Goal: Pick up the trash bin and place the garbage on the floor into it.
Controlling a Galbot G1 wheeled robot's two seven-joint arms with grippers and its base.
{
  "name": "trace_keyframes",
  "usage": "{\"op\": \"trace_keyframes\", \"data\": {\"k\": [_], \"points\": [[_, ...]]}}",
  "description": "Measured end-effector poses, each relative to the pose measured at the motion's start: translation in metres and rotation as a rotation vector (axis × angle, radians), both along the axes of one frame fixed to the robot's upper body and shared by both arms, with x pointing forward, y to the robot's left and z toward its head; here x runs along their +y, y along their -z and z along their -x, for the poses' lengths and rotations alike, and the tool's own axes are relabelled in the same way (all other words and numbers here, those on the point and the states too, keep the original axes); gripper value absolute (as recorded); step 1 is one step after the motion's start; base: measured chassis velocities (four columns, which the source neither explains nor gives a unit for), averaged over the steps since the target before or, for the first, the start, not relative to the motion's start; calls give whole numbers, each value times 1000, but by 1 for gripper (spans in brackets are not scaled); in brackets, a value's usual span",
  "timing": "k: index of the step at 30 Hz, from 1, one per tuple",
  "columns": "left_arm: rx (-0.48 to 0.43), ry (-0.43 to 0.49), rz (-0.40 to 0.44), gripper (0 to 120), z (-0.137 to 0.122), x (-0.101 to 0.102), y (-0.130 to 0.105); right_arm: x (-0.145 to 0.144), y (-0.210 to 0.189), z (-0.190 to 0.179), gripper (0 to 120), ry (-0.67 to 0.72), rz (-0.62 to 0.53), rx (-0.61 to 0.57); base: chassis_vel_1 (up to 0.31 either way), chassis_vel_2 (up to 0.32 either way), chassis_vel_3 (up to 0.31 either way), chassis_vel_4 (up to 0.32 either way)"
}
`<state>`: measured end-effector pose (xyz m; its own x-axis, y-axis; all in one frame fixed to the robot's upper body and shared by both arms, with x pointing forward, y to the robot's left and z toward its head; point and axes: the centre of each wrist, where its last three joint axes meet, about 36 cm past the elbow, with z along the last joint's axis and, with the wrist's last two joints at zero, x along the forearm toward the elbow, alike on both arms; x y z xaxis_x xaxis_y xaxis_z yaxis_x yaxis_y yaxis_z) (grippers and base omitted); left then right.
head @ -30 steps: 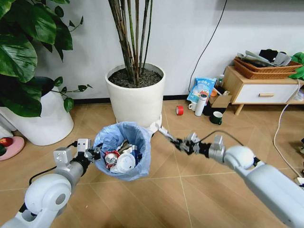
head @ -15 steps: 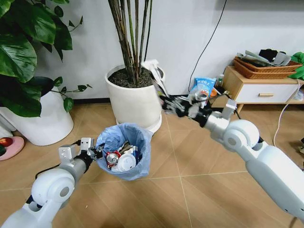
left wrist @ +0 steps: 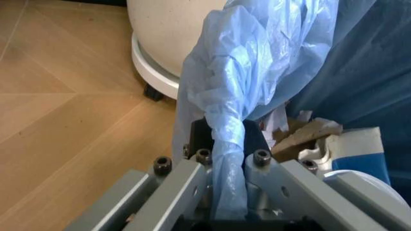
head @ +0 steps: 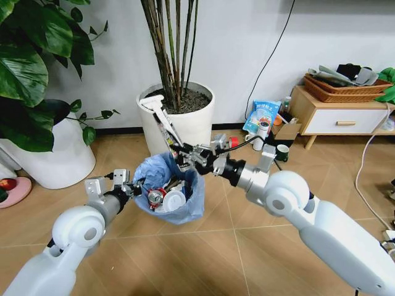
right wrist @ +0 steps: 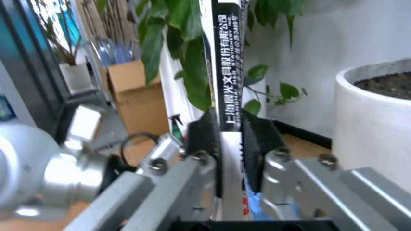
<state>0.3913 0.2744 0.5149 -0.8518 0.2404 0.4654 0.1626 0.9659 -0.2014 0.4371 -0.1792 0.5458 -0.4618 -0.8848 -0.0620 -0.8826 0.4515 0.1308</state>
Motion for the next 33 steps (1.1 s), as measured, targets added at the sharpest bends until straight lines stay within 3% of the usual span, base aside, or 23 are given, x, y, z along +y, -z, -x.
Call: {"op": "trace_keyframes", "data": {"k": [18,24,33], "points": [[-11,-2,-5,0,1,4,-6,-6,7,-2,78,25,46,-22,0,0,0,0],[-13,-23,-31,0,6,8,-3,-20,7,-3,98,200,59,-32,0,0,0,0],[-23,-40,-57,0,14,12,-4,-46,26,10,100,557,167,-52,0,0,0,0]]}}
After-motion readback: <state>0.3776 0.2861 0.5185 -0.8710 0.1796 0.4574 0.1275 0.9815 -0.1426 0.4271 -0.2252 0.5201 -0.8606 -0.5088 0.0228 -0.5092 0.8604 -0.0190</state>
